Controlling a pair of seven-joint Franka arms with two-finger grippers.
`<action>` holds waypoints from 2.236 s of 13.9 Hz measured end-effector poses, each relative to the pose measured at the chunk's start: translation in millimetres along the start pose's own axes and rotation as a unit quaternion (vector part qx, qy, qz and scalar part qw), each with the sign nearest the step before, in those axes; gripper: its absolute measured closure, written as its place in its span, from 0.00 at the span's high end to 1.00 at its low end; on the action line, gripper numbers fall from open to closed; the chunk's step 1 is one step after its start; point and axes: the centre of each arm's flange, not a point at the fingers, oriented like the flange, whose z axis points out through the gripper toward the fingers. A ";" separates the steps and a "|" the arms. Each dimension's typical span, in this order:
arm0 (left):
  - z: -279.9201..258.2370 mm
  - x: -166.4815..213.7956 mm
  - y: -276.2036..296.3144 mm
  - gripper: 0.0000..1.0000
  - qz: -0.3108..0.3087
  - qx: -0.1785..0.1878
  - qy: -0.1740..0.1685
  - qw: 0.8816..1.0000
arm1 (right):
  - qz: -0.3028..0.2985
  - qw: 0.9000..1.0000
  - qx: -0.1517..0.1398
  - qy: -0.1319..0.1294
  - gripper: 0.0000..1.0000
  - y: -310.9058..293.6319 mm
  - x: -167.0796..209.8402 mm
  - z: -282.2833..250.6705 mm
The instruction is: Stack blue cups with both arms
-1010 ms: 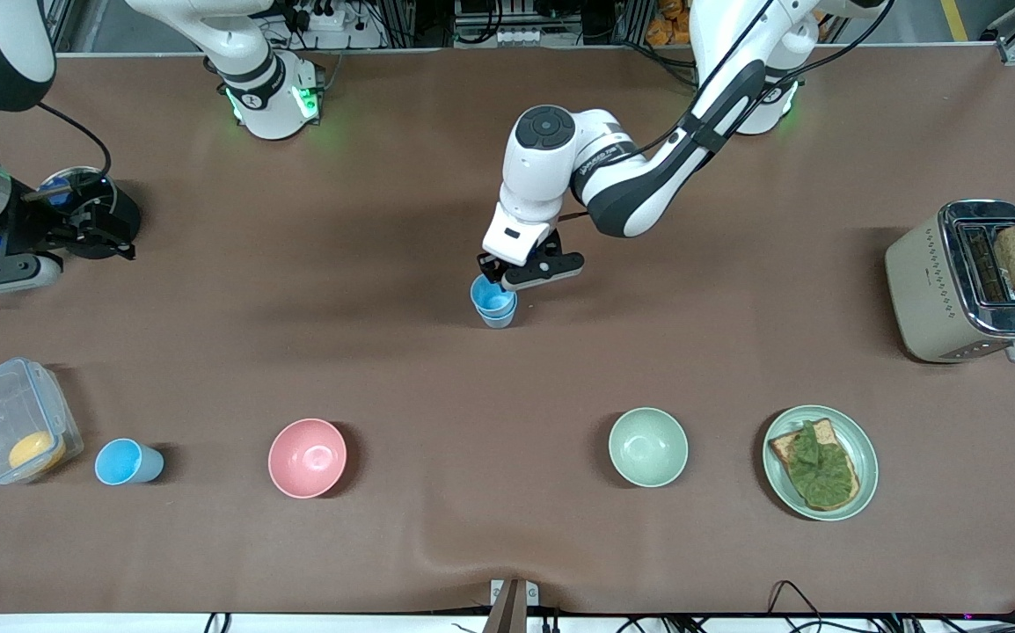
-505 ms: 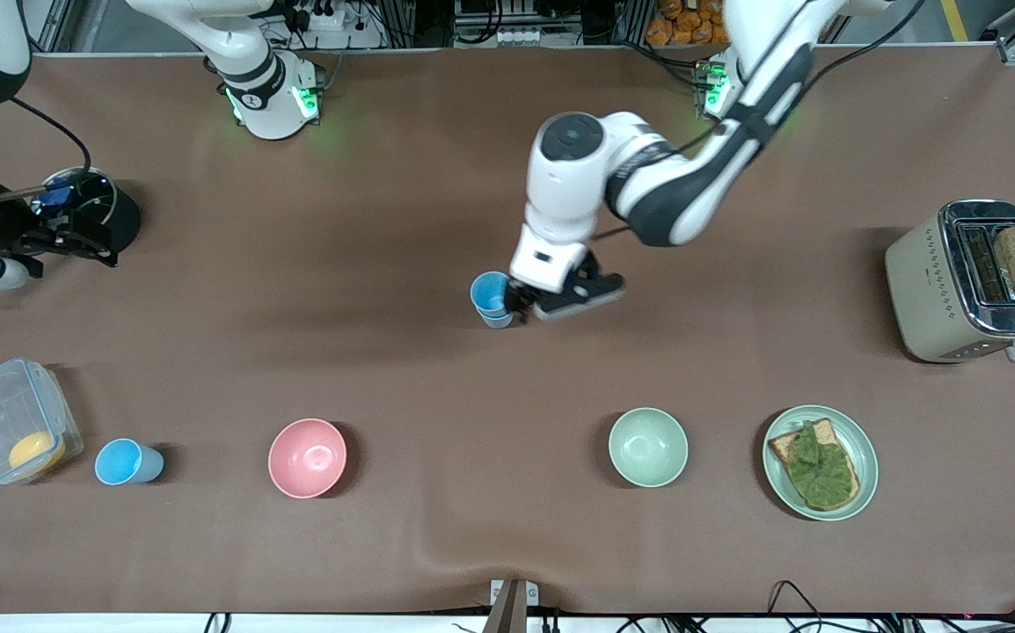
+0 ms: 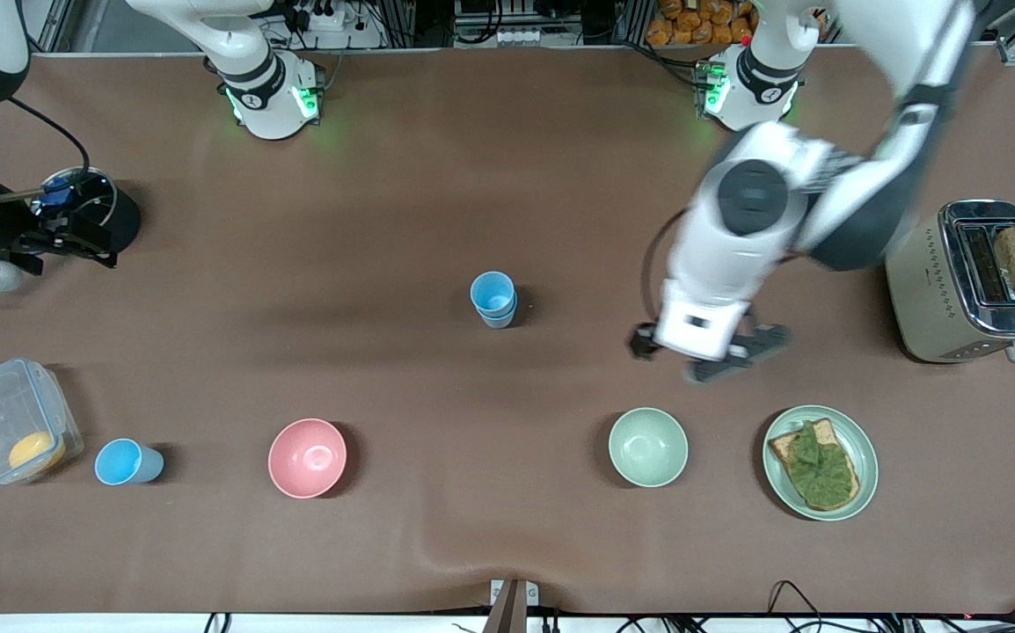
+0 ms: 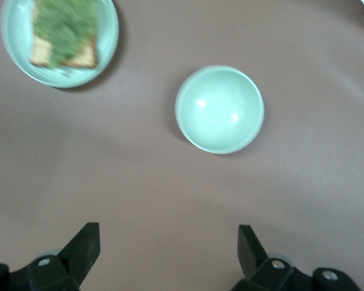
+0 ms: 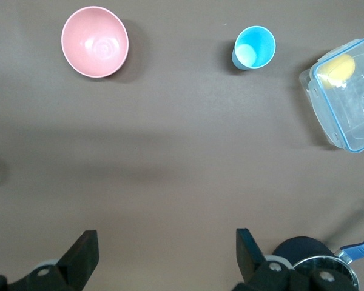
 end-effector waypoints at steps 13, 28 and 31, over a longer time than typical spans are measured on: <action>-133.7 55.9 -203.2 1.00 0.091 -0.005 -0.019 0.996 | 0.001 1.000 0.005 -0.002 1.00 -1.3 -0.4 0.3; -176.9 36.1 -237.7 1.00 0.197 -0.026 -0.032 0.980 | 0.000 1.000 0.006 -0.004 1.00 -2.2 -0.7 0.6; -178.6 34.2 -239.1 1.00 0.199 -0.025 -0.036 0.979 | 0.000 1.000 0.006 -0.004 1.00 -2.2 -0.7 0.6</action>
